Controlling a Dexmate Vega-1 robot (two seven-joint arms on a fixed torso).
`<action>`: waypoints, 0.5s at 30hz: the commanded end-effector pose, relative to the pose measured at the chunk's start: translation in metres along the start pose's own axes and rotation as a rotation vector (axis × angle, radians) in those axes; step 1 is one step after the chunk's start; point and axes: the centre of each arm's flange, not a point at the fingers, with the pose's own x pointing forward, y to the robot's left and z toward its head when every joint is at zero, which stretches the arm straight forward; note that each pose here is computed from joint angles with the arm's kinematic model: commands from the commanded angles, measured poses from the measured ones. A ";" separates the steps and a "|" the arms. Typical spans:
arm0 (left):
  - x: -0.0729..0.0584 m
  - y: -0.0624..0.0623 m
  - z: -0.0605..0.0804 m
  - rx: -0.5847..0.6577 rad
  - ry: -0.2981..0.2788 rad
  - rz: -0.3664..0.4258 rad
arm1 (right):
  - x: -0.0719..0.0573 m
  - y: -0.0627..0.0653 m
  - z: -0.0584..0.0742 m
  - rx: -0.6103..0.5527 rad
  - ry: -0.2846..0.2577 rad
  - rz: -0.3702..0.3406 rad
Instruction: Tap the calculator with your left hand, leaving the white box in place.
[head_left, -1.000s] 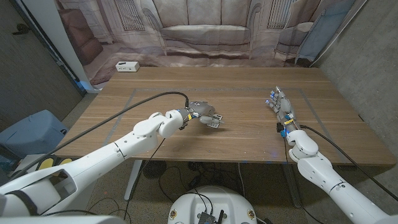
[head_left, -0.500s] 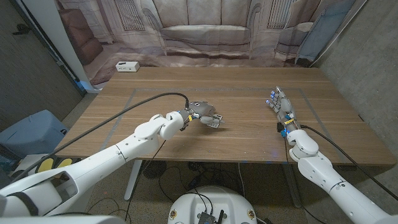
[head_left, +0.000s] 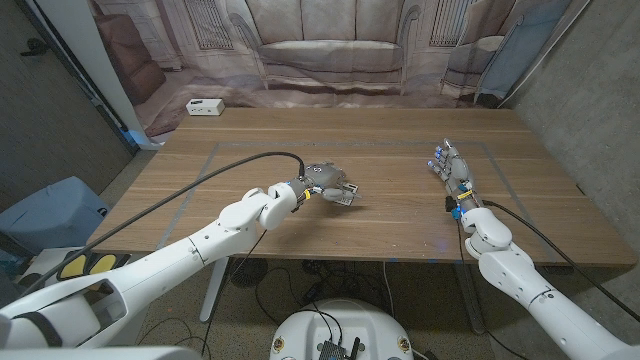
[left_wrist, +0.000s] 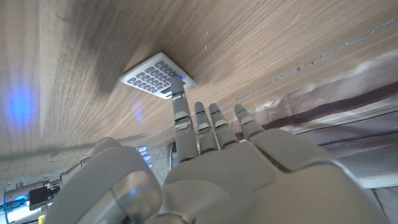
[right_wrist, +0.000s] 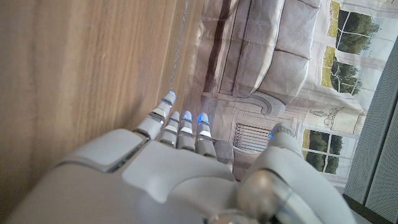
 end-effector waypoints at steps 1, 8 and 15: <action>-0.002 0.001 0.000 -0.007 0.006 0.014 | 0.001 0.000 0.001 0.001 -0.004 0.003; -0.004 0.010 -0.005 -0.022 0.016 0.044 | 0.001 0.001 0.002 -0.002 -0.005 0.006; -0.006 0.016 -0.008 -0.019 0.022 0.067 | 0.001 0.003 0.004 -0.004 -0.011 0.010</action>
